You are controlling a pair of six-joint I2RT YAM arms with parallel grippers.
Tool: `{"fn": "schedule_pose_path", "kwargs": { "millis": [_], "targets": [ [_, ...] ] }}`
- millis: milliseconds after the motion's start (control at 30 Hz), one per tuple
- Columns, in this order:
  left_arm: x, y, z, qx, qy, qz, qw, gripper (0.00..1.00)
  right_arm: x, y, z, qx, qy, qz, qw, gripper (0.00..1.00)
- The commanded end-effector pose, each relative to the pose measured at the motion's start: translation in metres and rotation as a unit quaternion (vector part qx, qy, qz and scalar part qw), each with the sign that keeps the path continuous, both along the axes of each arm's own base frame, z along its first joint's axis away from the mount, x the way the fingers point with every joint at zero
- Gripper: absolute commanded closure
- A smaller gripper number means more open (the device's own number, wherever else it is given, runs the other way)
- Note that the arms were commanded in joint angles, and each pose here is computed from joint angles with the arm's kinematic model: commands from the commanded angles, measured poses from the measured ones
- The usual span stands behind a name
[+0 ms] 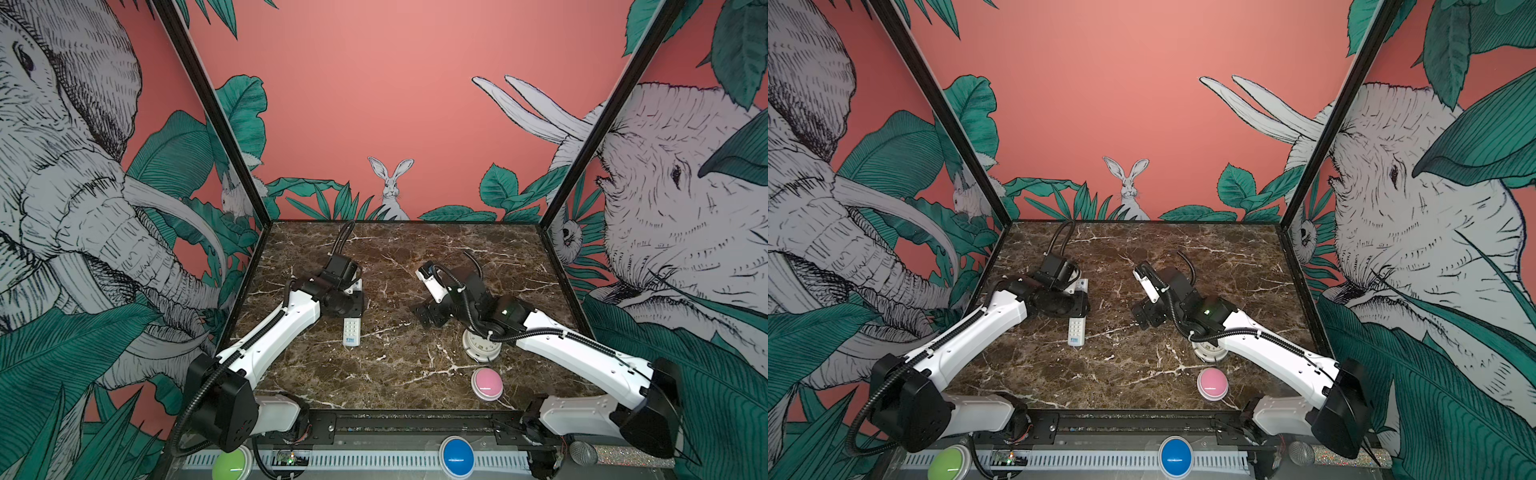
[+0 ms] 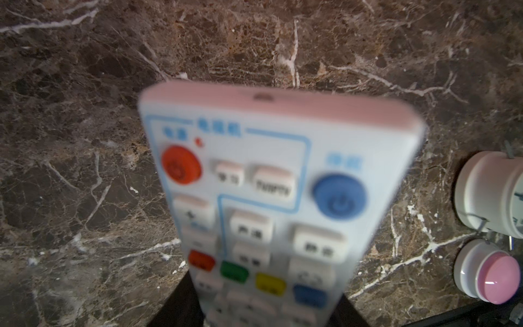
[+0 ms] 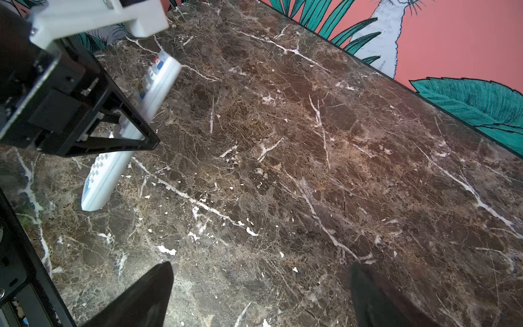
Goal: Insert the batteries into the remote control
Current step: 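Lower the white remote with the left gripper toward the table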
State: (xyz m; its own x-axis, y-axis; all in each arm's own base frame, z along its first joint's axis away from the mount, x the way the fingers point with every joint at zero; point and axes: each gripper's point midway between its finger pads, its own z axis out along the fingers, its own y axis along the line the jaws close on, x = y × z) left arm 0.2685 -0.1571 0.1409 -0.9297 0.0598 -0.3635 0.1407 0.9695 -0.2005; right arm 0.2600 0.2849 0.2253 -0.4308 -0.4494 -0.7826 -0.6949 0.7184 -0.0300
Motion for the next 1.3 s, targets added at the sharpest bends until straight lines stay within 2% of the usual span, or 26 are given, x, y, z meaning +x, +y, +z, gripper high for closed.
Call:
{"fn": "schedule_pose_path", "kwargs": {
  "millis": [0,500,1267],
  "targets": [
    [-0.004,0.007,-0.008,0.030,0.008,0.014,0.999,1.00,0.001,-0.001,-0.007,-0.007,0.002,-0.003,1.000,0.01],
    [-0.009,-0.001,-0.055,0.068,0.051,0.016,0.996,1.00,0.002,0.001,-0.013,-0.004,0.013,0.003,1.000,0.01],
    [-0.022,0.013,-0.113,0.119,0.090,0.032,0.988,1.00,0.003,0.011,-0.031,0.000,0.032,0.015,0.999,0.01]
  ]
}}
